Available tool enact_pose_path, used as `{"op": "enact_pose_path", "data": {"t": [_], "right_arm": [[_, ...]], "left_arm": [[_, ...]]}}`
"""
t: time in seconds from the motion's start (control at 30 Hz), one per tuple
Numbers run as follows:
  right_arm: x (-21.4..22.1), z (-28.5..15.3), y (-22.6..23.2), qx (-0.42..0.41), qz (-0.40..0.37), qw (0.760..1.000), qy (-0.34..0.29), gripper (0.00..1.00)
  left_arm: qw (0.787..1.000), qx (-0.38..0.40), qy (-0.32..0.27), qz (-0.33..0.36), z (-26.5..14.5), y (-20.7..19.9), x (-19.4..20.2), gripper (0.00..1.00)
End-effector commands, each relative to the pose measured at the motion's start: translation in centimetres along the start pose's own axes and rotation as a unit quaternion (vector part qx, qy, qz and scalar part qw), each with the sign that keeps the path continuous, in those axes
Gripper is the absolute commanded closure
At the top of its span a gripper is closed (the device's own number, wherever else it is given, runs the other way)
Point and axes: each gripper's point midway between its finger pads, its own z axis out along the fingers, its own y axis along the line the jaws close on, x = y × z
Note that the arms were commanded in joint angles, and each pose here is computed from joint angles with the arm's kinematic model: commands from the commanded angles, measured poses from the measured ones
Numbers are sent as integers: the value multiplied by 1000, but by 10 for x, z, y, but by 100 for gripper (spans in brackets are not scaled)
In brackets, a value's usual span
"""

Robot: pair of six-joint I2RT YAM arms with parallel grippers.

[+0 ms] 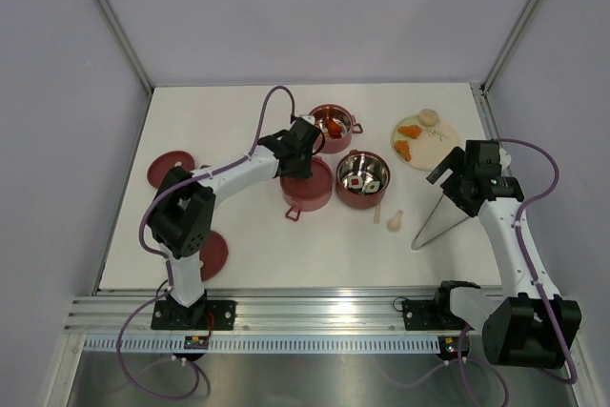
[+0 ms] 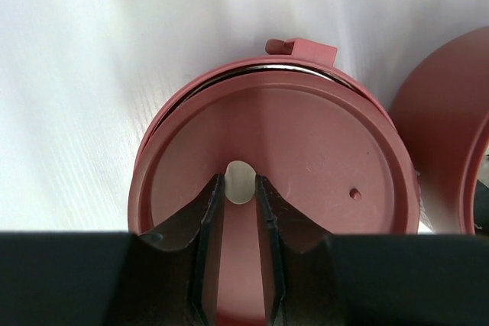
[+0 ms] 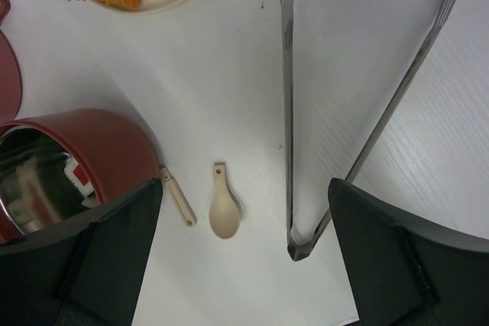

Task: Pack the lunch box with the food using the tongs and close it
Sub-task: Close the box lid on the packing box.

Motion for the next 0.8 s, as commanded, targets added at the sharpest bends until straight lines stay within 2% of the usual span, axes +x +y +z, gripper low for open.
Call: {"op": "enact_pose_path", "data": {"t": [0.0, 0.27, 0.77], "right_arm": [[-2, 0, 0, -4, -5, 1000, -5, 2], [1, 1, -1, -5, -6, 1000, -1, 2], [4, 5, -1, -4, -7, 1000, 6, 2]], "left_arm": [[999, -5, -52, -2, -12, 8, -16, 78], [998, -6, -64, -6, -17, 9, -14, 84], [993, 23, -113, -14, -21, 1, -26, 85]]}}
